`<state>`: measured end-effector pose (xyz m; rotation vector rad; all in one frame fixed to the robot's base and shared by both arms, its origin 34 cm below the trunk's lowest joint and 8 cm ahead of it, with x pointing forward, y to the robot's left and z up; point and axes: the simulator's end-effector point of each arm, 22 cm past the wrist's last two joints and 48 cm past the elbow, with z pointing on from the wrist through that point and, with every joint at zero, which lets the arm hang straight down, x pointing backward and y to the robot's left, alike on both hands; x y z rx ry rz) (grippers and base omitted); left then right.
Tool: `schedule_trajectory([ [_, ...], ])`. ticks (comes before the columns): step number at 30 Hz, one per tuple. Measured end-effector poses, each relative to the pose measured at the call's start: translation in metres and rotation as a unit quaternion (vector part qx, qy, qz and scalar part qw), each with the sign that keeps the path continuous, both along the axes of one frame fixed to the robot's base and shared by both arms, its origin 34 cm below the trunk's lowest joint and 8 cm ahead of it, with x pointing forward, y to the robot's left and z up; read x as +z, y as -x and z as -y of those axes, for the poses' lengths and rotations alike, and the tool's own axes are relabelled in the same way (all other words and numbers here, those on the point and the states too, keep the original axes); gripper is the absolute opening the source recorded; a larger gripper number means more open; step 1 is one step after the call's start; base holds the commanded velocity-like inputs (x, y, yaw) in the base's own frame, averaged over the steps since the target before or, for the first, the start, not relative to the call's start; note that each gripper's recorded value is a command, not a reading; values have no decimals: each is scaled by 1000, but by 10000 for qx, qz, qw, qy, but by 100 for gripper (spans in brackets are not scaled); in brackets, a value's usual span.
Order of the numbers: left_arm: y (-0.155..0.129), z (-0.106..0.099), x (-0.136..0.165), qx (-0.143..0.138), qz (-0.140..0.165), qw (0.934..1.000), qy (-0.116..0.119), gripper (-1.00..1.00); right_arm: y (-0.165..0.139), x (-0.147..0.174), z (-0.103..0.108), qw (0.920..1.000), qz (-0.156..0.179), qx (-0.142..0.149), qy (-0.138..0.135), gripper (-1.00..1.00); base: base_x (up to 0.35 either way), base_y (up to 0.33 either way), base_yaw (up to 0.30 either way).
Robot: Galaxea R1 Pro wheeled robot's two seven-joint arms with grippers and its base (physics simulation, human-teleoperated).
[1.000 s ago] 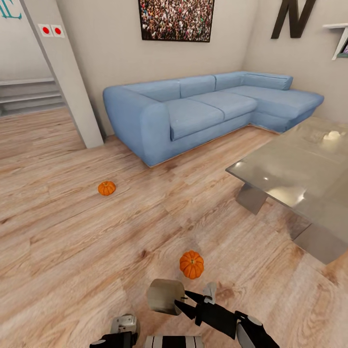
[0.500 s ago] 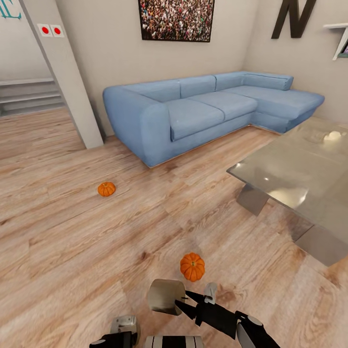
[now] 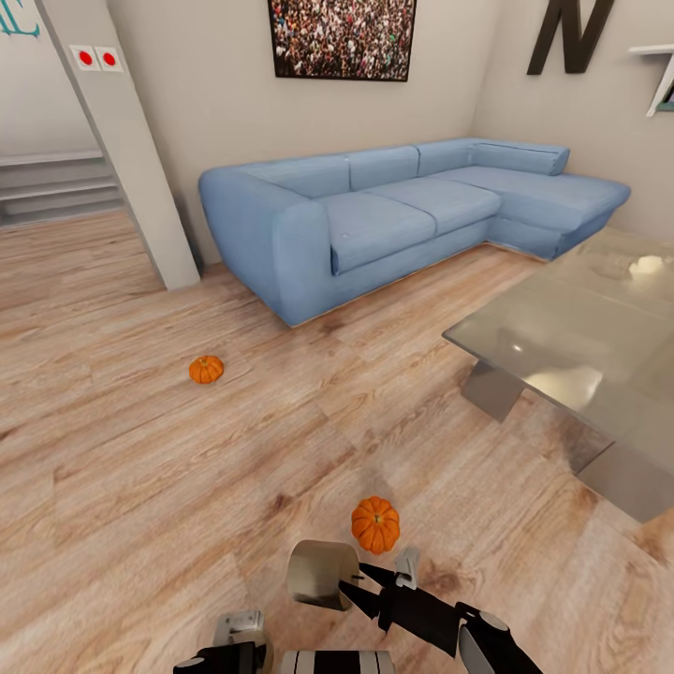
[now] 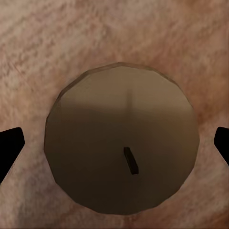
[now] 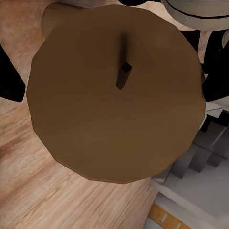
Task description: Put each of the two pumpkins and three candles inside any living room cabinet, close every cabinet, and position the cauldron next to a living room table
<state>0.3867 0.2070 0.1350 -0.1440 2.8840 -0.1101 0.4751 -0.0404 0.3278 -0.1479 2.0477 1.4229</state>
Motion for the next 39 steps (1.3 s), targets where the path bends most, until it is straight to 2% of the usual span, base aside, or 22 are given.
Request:
schedule_trajectory([
  [22, 5, 0, -4, -31, -54, 10000, -6, 100, 2, -5, 0, 10000, -59, 0, -1, -100, 3, 0, 0],
  [39, 17, 1, -14, -53, -217, 9998, -9, 100, 9, -19, 0, 9997, -225, 10, 8, -100, 0, 0, 0],
])
